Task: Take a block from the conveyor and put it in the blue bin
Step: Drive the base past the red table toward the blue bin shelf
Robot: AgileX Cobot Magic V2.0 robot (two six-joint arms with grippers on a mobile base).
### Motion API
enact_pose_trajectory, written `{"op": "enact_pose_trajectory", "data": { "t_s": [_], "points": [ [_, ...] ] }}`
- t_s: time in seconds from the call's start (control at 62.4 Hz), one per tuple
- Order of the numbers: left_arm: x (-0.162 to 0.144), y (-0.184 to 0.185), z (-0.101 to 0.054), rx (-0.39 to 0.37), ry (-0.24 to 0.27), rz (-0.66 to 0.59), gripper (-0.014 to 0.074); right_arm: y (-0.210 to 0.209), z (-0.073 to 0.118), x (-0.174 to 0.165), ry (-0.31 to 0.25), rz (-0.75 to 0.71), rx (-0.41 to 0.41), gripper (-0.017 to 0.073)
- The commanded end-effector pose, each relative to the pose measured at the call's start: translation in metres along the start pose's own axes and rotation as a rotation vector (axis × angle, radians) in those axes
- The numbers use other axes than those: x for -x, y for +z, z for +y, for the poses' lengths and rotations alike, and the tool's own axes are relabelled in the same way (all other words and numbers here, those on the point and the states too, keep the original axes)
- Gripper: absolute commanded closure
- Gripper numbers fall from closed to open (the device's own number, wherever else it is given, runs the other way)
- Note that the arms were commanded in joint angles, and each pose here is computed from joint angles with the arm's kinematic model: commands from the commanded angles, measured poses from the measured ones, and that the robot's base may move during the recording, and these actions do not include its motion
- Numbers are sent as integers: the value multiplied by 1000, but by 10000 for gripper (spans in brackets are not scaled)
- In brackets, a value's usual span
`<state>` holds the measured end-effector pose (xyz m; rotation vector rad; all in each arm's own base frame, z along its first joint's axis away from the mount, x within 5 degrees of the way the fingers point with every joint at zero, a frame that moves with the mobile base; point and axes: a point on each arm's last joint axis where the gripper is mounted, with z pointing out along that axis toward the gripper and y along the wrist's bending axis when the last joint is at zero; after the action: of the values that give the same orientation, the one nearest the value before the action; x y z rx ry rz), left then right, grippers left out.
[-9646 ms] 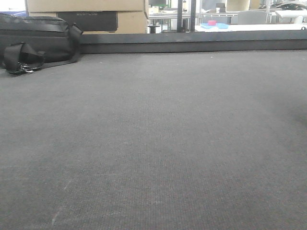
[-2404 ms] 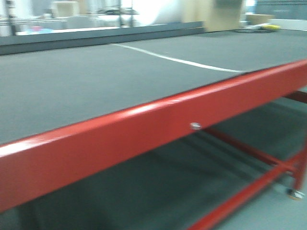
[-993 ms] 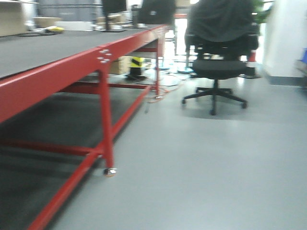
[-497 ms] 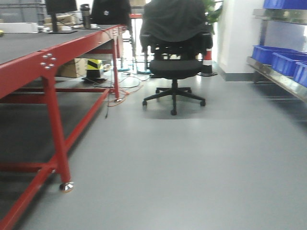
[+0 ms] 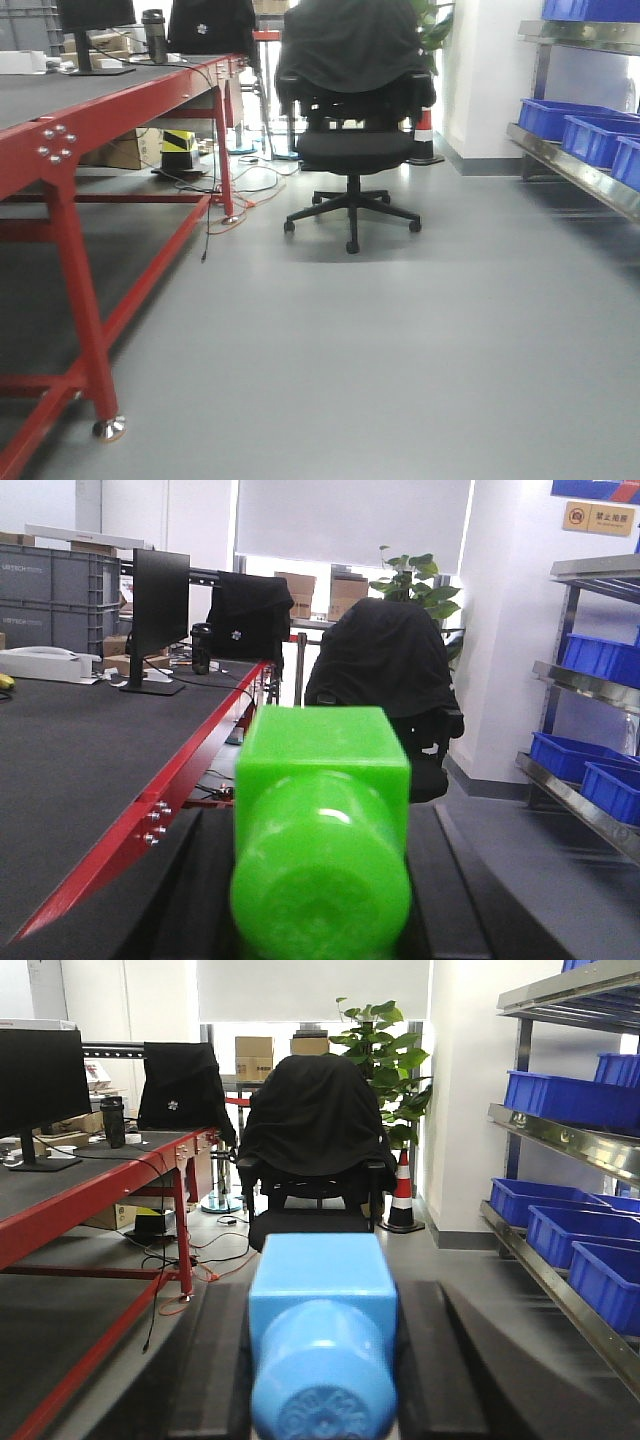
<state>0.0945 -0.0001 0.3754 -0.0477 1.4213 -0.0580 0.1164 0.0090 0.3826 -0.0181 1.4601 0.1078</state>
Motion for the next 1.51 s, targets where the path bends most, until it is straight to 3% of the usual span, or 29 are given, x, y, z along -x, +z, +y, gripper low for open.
{"op": "enact_pose_trajectory", "data": {
  "t_s": [0.0, 1.49],
  "points": [
    [4, -1, 0, 1, -11, -23, 705, -1, 0, 3, -10, -25, 1, 721],
    [4, -1, 0, 1, -11, -25, 705, -1, 0, 3, -10, -25, 1, 721]
  ]
}}
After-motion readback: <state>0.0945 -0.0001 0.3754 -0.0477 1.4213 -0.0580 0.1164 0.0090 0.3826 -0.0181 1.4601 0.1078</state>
